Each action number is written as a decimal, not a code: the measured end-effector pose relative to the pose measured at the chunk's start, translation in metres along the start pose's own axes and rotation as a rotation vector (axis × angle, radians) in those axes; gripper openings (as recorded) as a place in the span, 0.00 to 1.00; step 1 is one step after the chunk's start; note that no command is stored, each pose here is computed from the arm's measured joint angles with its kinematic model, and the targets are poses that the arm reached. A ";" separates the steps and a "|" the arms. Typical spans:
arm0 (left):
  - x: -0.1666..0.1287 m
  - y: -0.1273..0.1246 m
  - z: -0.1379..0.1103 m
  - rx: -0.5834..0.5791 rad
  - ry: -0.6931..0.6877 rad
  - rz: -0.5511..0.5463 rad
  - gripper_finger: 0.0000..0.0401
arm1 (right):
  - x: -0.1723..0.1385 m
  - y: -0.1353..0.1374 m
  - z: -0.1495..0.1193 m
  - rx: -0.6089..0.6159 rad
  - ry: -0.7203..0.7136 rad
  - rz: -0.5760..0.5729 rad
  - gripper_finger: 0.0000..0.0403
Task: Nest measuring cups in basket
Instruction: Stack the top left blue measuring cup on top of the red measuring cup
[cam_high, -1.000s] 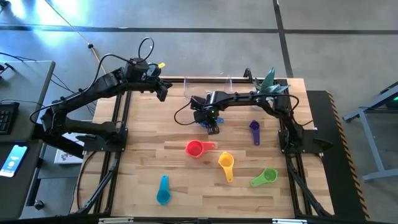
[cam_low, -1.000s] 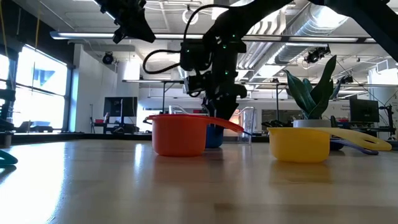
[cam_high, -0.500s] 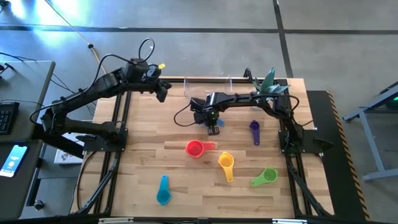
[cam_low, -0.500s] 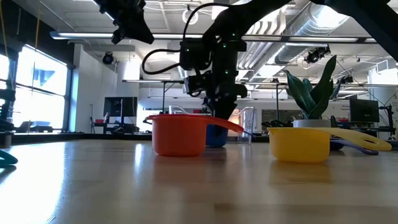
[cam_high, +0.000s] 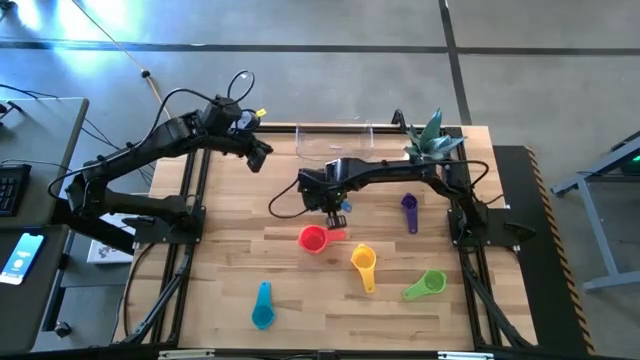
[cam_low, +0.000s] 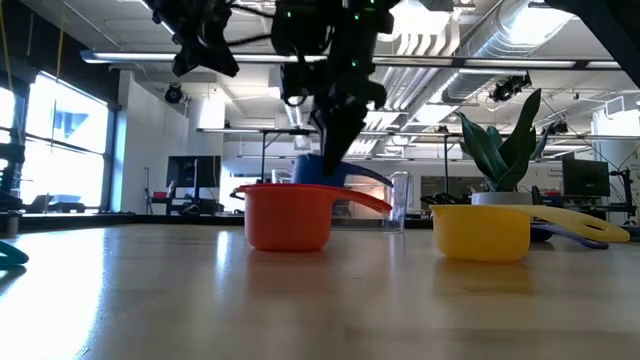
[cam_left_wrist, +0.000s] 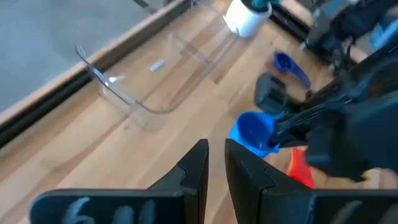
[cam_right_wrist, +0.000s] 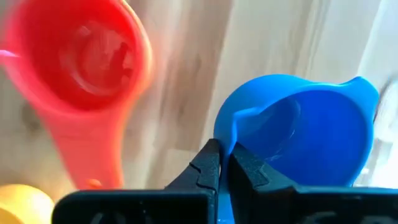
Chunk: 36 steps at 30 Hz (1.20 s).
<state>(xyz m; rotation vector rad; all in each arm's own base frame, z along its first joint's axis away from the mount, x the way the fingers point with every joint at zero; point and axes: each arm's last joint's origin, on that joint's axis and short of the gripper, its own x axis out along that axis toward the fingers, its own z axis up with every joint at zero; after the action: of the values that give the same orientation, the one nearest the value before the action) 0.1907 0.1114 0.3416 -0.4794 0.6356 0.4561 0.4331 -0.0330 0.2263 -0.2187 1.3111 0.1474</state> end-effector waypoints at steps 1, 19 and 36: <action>0.000 0.000 -0.001 0.006 0.014 0.000 0.11 | -0.004 0.004 0.004 -0.010 -0.016 -0.002 0.01; -0.006 0.001 -0.008 0.024 0.059 -0.002 0.11 | -0.038 0.092 0.038 -0.457 -0.131 0.043 0.01; -0.006 0.001 -0.008 0.024 0.060 -0.001 0.11 | -0.008 0.105 0.038 -0.554 -0.042 0.052 0.01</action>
<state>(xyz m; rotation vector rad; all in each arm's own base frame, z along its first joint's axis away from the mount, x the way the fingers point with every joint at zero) 0.1823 0.1060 0.3400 -0.4721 0.6977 0.4336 0.4428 0.0787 0.2355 -0.6473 1.2123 0.5580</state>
